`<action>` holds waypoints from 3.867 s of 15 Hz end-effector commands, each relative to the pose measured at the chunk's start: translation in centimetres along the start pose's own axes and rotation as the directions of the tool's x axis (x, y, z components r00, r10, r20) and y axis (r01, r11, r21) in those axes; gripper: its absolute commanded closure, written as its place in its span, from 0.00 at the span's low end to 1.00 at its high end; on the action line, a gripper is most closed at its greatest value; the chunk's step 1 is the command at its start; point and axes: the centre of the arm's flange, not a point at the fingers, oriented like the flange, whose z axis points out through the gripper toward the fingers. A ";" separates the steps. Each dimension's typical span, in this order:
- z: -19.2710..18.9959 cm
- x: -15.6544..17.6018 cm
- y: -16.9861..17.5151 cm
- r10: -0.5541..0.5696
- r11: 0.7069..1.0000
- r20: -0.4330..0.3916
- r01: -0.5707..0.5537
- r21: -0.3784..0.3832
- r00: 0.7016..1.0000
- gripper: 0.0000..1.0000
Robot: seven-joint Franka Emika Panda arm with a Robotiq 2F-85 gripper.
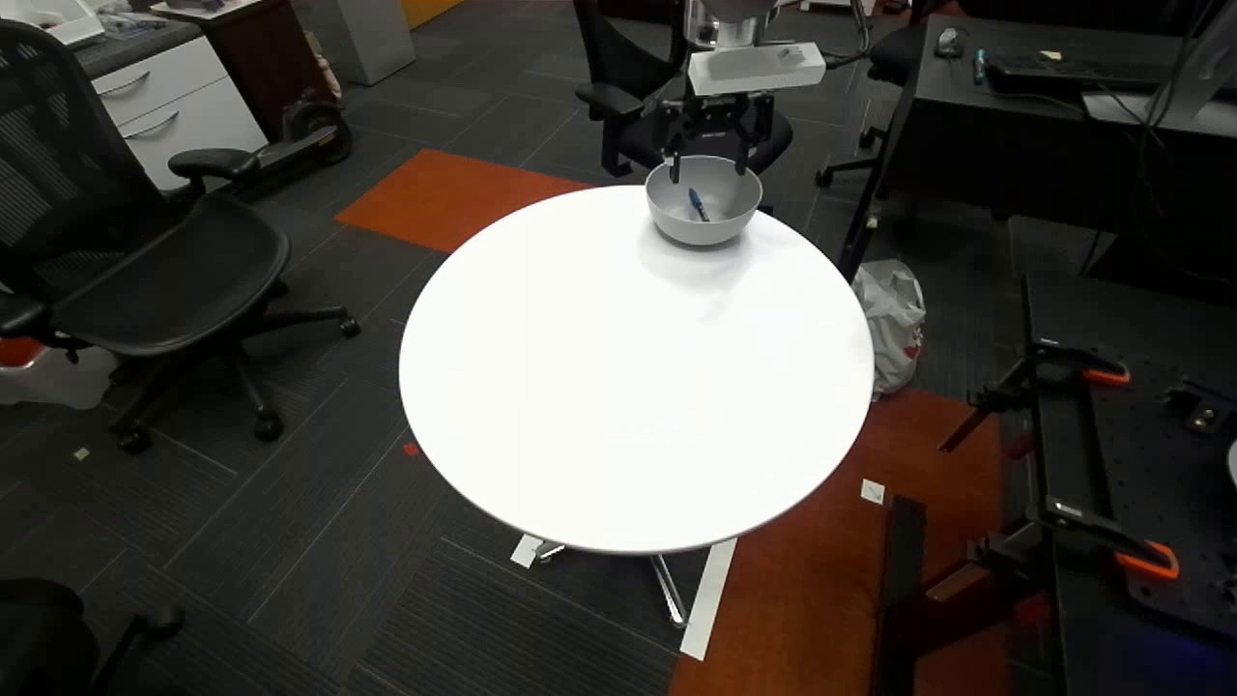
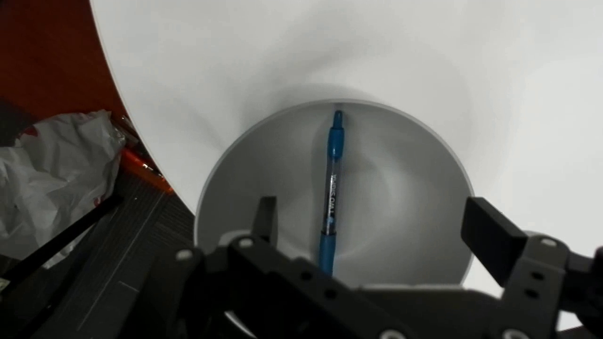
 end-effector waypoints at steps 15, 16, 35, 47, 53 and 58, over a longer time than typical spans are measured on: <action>7.1 3.9 -0.6 0.141 0.983 -0.047 -0.145 -0.110 0.989 0.00; 7.4 4.0 -0.6 0.143 0.982 -0.046 -0.147 -0.114 0.989 0.00; -4.1 0.3 -1.4 0.075 0.995 -0.208 -0.088 -0.053 0.975 0.97; -12.7 -19.9 -14.3 -0.371 0.915 -0.178 0.392 0.096 0.911 0.97; -6.1 -24.8 -19.3 -0.619 0.781 -0.100 0.624 0.029 0.779 0.97; 0.9 -22.9 -20.5 -0.713 0.701 -0.040 0.713 -0.025 0.700 0.97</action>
